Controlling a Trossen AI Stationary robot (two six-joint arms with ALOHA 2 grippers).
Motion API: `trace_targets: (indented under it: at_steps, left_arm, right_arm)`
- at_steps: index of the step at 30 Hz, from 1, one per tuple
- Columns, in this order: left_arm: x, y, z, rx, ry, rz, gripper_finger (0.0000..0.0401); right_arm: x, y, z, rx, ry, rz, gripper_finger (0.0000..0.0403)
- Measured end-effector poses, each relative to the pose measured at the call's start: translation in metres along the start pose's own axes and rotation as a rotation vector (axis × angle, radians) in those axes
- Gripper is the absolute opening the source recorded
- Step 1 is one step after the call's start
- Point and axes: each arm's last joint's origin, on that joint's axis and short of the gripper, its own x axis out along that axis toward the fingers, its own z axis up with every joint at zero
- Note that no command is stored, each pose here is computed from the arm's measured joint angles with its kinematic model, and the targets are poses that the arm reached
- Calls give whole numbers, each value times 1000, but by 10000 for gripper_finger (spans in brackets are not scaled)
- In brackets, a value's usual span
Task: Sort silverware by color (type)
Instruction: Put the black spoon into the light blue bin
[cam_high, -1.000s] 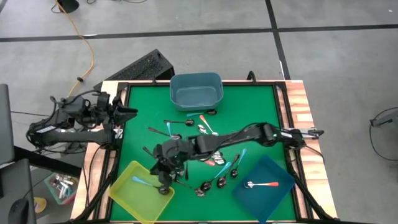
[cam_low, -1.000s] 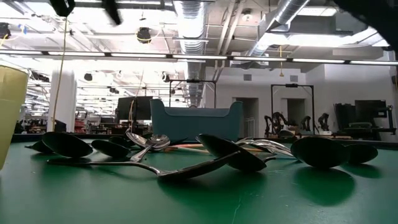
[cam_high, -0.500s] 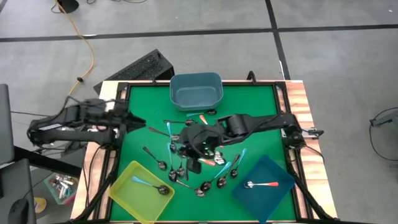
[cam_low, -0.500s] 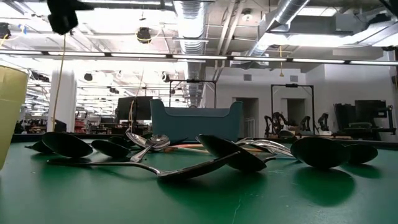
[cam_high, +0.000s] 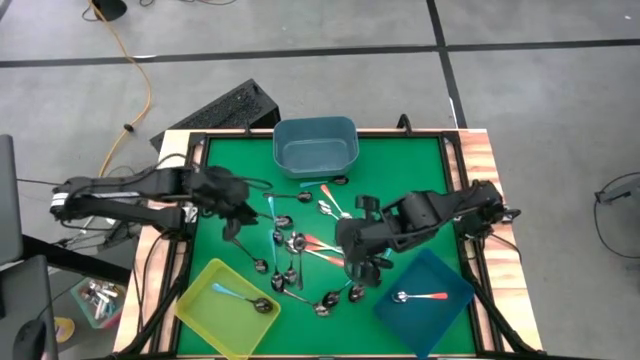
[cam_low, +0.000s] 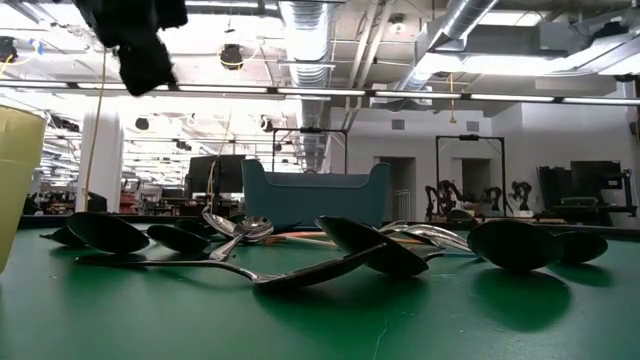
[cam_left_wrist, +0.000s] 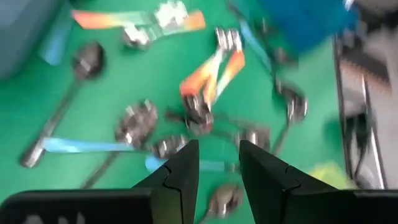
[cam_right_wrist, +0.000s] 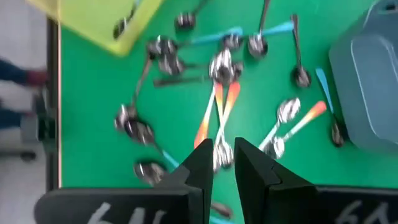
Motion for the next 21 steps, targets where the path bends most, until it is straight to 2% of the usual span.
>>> trace_targets:
  at_steps: [3,8,12,16,21]
  left_arm:
    - [14,0,-2,104,101,-34,100]
    - [32,-1,-9,315,243,35,100]
    - [47,-9,-13,458,309,38,100]
    - [59,-15,-17,489,362,54,100]
    - [64,-20,-19,482,381,52,100]
  right_arm:
    - [-2,8,-7,-40,31,-3,74]
    - [-5,19,-12,-119,20,-6,74]
    - [-6,22,-13,-131,5,-34,74]
    - [-14,17,-14,-194,-22,-50,74]
    - [-75,-22,-28,-131,-168,-37,74]
